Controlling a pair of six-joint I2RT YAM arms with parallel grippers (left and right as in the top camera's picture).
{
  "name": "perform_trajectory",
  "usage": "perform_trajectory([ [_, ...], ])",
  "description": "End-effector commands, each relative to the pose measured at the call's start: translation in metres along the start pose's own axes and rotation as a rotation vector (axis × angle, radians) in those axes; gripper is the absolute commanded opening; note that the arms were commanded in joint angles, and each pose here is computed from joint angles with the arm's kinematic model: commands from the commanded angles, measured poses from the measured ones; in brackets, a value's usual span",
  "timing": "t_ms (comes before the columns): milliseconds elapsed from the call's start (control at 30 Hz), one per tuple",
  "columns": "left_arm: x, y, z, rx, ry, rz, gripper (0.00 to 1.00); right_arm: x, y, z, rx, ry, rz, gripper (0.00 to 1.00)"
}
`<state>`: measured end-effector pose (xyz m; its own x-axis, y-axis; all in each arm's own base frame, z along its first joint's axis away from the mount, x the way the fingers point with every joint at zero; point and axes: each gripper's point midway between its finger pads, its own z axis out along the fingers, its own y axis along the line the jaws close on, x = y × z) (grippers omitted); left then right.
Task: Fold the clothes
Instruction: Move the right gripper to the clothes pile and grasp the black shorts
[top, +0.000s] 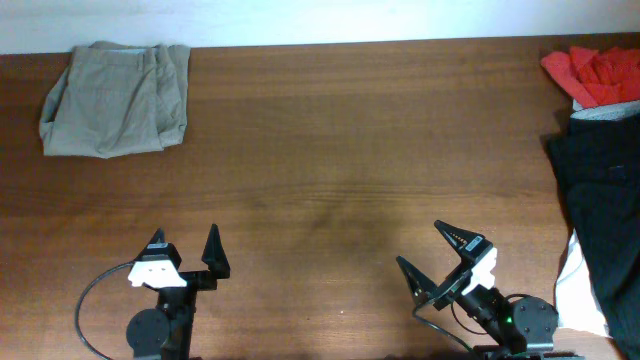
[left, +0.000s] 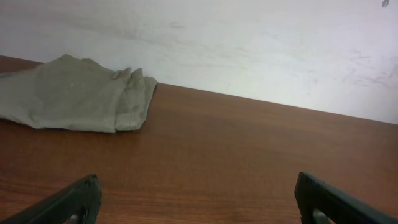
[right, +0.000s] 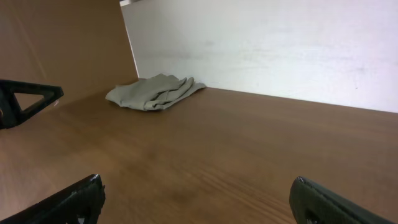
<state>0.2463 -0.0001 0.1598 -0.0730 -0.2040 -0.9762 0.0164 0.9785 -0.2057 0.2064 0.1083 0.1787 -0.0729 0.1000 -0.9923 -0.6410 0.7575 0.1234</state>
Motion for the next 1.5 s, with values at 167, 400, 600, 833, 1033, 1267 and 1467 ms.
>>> perform_trajectory([
  [167,0.001,0.000,0.000,0.000,0.000,0.017,0.99,-0.028,0.068,-0.015,-0.390,-0.041,0.119,0.99],
  [400,0.001,0.000,0.000,0.000,0.000,0.017,0.99,-0.110,0.016,-0.019,-0.036,-0.354,0.105,0.99],
  [600,0.001,0.000,0.000,0.000,0.000,0.017,0.99,-0.186,-0.050,0.002,0.324,-0.249,-0.019,0.99],
  [833,0.001,0.000,0.000,0.000,0.000,0.017,0.99,-0.185,-0.244,0.017,1.158,0.331,-0.052,0.98],
  [1033,0.001,0.000,0.000,0.000,0.000,0.016,0.99,-0.062,-0.362,-0.001,1.442,0.837,-0.185,0.99],
  [1267,0.001,0.000,0.000,0.000,0.000,0.017,0.99,0.066,-0.426,-0.041,1.435,1.133,-0.093,0.99],
  [1467,0.001,0.000,0.000,0.000,0.000,0.016,0.99,0.109,-0.442,-0.057,1.364,1.166,-0.002,0.99],
])
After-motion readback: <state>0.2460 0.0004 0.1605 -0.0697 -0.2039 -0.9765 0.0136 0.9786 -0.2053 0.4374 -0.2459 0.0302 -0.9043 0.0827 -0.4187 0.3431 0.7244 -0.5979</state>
